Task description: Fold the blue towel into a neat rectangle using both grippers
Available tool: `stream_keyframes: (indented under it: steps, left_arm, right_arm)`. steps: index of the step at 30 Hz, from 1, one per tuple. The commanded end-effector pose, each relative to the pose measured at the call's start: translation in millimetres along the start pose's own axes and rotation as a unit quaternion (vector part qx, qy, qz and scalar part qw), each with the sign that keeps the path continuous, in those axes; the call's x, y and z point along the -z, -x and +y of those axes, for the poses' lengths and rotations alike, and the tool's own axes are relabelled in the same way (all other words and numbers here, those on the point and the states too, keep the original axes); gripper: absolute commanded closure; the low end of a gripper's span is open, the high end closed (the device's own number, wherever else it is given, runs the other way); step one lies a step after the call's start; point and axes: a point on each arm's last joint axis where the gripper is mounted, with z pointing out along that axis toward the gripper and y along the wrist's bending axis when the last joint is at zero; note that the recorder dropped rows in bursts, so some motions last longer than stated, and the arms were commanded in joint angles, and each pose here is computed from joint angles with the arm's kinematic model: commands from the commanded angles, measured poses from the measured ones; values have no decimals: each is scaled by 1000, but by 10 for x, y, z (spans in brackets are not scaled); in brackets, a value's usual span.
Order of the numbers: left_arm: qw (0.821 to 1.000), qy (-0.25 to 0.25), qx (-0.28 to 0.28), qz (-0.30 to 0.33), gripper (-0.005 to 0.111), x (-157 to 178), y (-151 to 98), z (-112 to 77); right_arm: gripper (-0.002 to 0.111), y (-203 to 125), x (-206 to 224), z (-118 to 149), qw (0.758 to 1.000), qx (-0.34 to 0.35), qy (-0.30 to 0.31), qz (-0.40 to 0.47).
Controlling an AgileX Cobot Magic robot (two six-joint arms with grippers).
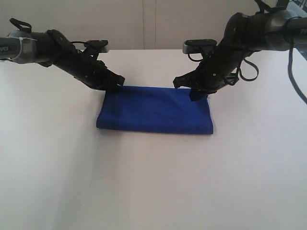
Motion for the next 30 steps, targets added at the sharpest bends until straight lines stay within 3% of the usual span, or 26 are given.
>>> stream_keyframes:
  steps: [1,5,9,12,15,22,30]
  left_arm:
    - [1000,-3,3,-2,107,-4,-2,-7]
    - [1000,7,-22,6,107,90,36,18]
    - [998,-37,-36,40,107,554,127,-71]
    - [993,-72,-45,76,107,698,101,-188]
    - [988,-96,-58,108,107,649,41,-344]
    - [985,-92,-78,122,107,427,-92,-588]
    - [988,-70,-63,122,107,223,-262,-525]
  right_arm:
    - [108,7,0,-25,1000,2,-3,-2]
    - [108,8,9,-24,1000,3,-4,-2]
    - [108,20,155,13,1000,5,-1,-5]
    - [108,-7,238,40,1000,-1,5,12]
    - [108,-60,246,51,999,-4,10,39]
    - [108,-133,197,42,998,-7,11,55]
    - [108,-132,169,36,998,-8,11,54]
